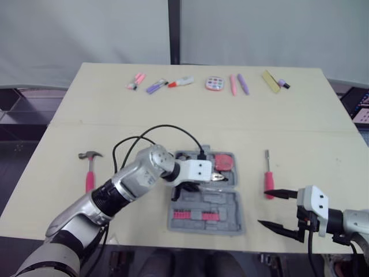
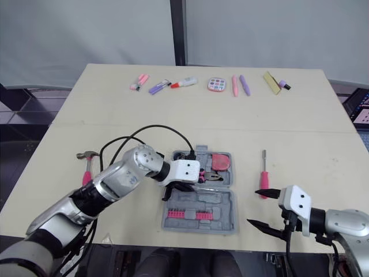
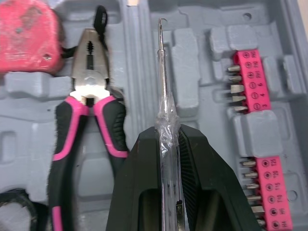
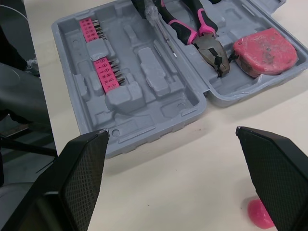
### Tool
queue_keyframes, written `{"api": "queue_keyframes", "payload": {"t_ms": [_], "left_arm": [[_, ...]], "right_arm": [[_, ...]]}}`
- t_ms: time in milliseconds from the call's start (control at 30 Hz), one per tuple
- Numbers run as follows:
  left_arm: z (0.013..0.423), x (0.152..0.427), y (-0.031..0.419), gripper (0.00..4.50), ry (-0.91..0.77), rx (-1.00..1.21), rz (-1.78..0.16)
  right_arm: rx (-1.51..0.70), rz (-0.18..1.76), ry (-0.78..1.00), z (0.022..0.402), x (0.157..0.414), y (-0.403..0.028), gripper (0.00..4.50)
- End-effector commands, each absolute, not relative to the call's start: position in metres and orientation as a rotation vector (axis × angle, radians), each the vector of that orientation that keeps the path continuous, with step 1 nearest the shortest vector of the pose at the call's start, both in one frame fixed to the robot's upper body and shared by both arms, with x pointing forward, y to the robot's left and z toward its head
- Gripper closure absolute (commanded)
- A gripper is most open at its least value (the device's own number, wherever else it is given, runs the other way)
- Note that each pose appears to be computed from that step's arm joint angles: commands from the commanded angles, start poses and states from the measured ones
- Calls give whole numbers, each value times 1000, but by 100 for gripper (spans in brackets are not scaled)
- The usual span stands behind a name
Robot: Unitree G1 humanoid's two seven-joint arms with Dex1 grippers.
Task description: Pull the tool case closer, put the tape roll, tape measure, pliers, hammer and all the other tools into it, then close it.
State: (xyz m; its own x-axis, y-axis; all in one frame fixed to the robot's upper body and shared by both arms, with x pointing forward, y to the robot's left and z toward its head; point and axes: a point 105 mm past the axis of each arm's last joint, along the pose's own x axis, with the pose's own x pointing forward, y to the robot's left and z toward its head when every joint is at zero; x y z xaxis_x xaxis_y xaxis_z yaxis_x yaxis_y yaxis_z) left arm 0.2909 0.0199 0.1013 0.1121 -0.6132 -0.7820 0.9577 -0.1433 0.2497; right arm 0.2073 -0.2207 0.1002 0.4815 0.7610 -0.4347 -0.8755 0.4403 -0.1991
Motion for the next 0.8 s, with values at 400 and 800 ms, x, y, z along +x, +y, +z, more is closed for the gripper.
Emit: {"api": "queue_keyframes", "payload": {"t_ms": [400,800], "left_arm": [[97,290,10,446,422,958,-1397],[87,287,12,446,505,927,-1377]], "right_arm": [[-458,1024,268,109,211,-222,0],[-460,1008,268,110,212,-224,0]]}}
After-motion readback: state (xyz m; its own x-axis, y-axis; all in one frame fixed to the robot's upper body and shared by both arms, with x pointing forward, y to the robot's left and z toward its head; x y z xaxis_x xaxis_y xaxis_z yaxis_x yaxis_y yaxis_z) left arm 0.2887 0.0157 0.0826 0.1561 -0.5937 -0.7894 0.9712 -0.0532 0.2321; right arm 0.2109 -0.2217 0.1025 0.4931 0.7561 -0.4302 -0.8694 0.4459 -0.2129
